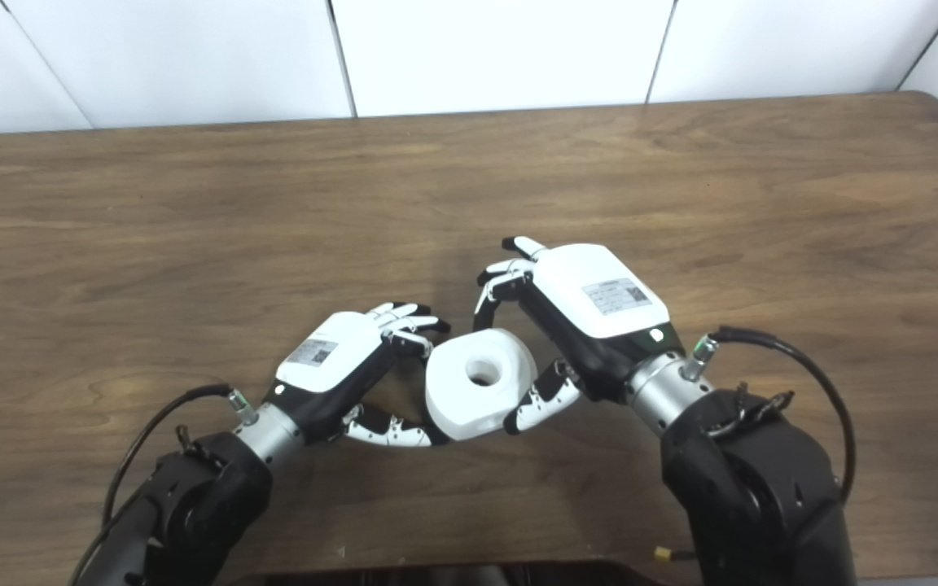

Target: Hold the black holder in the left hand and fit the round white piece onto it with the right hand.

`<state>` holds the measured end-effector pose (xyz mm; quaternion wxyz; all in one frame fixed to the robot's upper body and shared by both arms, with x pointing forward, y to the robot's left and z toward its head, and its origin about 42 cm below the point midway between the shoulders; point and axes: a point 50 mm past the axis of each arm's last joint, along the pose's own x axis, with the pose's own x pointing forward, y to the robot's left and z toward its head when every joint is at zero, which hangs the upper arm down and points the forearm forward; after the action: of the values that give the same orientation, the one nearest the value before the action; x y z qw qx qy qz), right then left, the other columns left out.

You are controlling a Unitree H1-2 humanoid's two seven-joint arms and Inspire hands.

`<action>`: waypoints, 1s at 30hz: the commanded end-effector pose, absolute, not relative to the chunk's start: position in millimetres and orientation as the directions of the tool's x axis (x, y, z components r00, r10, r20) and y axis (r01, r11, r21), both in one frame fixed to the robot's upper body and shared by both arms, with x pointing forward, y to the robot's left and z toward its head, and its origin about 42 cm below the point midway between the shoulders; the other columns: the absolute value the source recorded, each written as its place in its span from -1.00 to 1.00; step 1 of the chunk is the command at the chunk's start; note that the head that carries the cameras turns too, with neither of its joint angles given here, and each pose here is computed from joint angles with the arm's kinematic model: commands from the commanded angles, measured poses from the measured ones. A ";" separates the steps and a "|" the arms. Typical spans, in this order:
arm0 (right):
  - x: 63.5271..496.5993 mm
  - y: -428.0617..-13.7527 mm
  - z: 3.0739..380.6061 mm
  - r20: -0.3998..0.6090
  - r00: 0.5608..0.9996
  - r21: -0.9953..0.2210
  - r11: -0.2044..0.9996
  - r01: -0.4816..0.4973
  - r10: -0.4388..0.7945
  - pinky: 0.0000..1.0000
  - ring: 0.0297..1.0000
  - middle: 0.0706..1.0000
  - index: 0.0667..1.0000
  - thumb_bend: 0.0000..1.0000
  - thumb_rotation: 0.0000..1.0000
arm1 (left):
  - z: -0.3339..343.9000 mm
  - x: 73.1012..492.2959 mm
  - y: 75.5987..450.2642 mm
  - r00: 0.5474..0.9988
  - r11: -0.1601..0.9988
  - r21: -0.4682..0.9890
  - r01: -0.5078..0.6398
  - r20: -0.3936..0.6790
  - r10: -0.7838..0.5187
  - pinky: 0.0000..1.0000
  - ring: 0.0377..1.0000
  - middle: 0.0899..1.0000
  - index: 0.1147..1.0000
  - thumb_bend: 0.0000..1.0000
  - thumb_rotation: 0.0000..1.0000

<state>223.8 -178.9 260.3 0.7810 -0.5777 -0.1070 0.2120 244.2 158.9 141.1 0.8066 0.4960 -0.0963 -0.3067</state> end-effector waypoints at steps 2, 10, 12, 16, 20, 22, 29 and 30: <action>222.8 -174.9 261.3 -0.064 0.884 -0.958 0.220 -0.184 0.462 0.73 0.88 0.59 -0.11 0.05 -0.73 | 116.3 237.3 172.6 0.783 0.255 0.818 0.515 -0.328 -0.529 0.86 0.86 0.71 -0.15 0.02 -0.89; 222.9 -176.4 260.9 -0.079 0.882 -0.962 0.195 -0.189 0.465 0.72 0.87 0.59 -0.11 0.05 -0.73 | 116.9 237.6 170.4 0.785 0.263 0.818 0.511 -0.320 -0.530 0.86 0.86 0.71 -0.15 0.02 -0.89; 223.3 -177.5 261.3 -0.084 0.881 -0.964 0.187 -0.191 0.465 0.72 0.86 0.59 -0.10 0.05 -0.72 | 116.9 237.9 170.1 0.785 0.264 0.819 0.510 -0.318 -0.531 0.85 0.86 0.71 -0.15 0.02 -0.89; 224.7 -179.6 262.2 -0.091 0.880 -0.965 0.176 -0.193 0.466 0.70 0.86 0.59 -0.10 0.05 -0.71 | 117.1 238.3 169.3 0.787 0.270 0.818 0.507 -0.311 -0.533 0.86 0.86 0.71 -0.15 0.02 -0.89; 226.1 -180.8 262.9 -0.098 0.878 -0.966 0.169 -0.198 0.468 0.70 0.86 0.60 -0.10 0.05 -0.71 | 117.8 238.8 167.9 0.788 0.268 0.821 0.504 -0.310 -0.532 0.85 0.86 0.70 -0.15 0.02 -0.89; 226.7 -181.2 263.3 -0.104 0.877 -0.965 0.165 -0.203 0.469 0.70 0.87 0.60 -0.10 0.05 -0.70 | 118.0 238.9 167.4 0.788 0.267 0.822 0.503 -0.310 -0.532 0.84 0.85 0.70 -0.15 0.02 -0.89; 228.1 -182.6 264.7 -0.123 0.867 -0.964 0.151 -0.221 0.482 0.70 0.89 0.62 -0.09 0.05 -0.70 | 118.5 239.1 166.3 0.789 0.268 0.822 0.502 -0.308 -0.532 0.84 0.85 0.70 -0.15 0.02 -0.89; 228.2 -182.8 265.1 -0.127 0.867 -0.963 0.148 -0.224 0.482 0.71 0.89 0.63 0.02 0.51 -0.57 | 118.7 239.1 166.0 0.788 0.267 0.822 0.502 -0.309 -0.532 0.84 0.85 0.70 -0.15 0.02 -0.89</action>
<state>228.2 -180.6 264.5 0.7619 -0.5973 -0.1112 0.2243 244.9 155.5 141.7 0.8081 0.4949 -0.0953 -0.3049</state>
